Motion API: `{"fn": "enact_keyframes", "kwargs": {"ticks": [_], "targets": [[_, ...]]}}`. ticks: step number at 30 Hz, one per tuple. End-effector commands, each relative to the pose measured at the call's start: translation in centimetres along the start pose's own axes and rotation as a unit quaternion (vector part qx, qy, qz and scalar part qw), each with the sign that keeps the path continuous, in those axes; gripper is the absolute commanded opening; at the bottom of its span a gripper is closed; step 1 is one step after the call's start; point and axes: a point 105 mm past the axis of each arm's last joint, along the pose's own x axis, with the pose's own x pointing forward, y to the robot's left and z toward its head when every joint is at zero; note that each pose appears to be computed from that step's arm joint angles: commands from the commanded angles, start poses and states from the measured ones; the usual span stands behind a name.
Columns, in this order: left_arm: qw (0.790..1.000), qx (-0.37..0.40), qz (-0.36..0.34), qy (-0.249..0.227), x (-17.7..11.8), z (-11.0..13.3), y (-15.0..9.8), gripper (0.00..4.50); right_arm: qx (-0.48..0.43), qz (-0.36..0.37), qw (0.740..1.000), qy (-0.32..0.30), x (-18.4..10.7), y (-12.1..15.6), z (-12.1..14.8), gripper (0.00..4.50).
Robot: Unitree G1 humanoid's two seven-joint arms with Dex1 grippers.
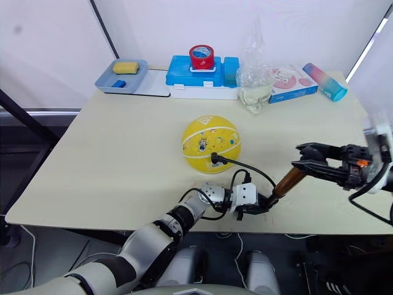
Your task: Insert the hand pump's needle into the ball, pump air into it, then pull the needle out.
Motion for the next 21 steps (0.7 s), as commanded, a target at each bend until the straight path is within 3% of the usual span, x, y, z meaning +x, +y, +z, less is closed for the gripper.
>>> {"fn": "enact_keyframes", "kwargs": {"ticks": [1, 5, 9, 21], "targets": [[0.996, -0.03, -0.047, 0.074, -0.5, -4.0, -3.0, 1.13, -0.042, -0.027, 0.997, -0.055, -1.4, 0.0, 3.9, 1.92], [0.996, -0.03, -0.047, 0.075, -0.5, -4.0, -2.9, 1.13, -0.029, -0.035, 0.997, -0.067, -1.3, -0.4, 3.4, 1.92], [0.996, -0.03, -0.047, 0.074, -0.4, -3.9, -2.9, 1.13, 0.006, -0.038, 0.999, -0.035, 0.0, -0.8, -1.6, 1.92], [0.996, -0.029, -0.048, 0.075, -0.5, -3.9, -2.9, 1.13, 0.013, -0.062, 0.998, -0.013, 3.5, -1.4, -11.0, 1.92]]}}
